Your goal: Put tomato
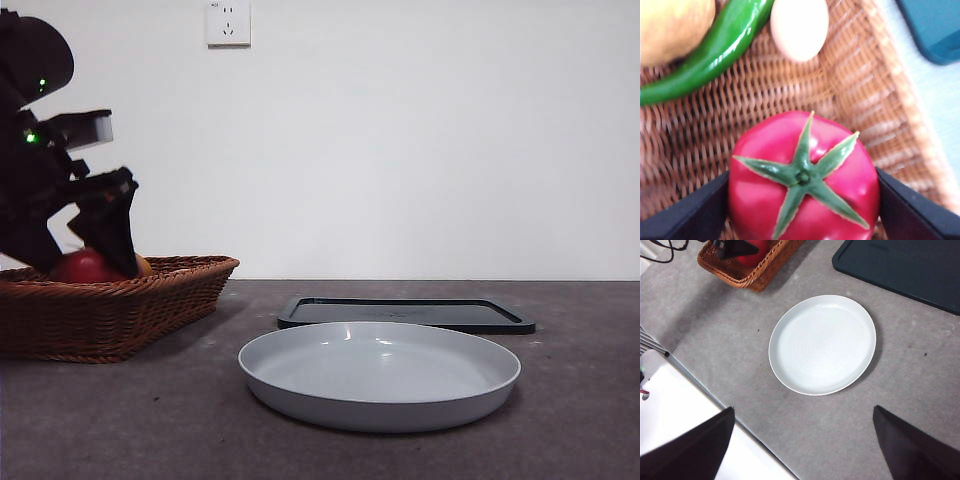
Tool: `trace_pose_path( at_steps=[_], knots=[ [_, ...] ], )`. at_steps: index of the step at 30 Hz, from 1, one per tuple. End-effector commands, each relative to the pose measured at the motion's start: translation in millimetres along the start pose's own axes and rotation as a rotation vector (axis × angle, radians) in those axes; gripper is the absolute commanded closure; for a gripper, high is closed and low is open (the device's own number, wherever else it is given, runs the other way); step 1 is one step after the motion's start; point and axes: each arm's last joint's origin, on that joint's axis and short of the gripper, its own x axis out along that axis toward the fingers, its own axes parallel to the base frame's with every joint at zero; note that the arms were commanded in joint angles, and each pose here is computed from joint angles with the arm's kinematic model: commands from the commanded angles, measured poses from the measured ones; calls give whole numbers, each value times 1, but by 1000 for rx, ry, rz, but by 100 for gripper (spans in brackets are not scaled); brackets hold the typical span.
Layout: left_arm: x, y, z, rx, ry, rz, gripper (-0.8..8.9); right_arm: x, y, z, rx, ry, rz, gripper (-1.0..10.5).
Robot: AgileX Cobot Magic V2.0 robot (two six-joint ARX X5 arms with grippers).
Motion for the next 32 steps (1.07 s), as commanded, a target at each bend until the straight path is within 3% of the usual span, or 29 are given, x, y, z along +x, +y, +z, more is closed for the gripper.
trace_pose_path(
  at_steps=[1, 6, 10, 15, 23, 32],
  knots=[
    [-22, -7, 24, 25, -88, -31, 484, -3, 2, 4, -12, -18, 5, 506],
    [-59, -27, 46, 59, -181, -99, 484, -3, 2, 4, -12, -18, 5, 506],
    [-84, -57, 53, 132, -233, -176, 484, -3, 2, 4, -12, -18, 4, 506],
    [-90, -99, 49, 235, -215, -289, 484, -3, 2, 4, -12, -19, 4, 506],
    [-57, -159, 38, 366, -127, -421, 484, -3, 2, 4, -13, -20, 4, 506],
    [4, -199, 18, 473, 0, -463, 484, -3, 2, 4, -12, -19, 4, 506]
  ],
)
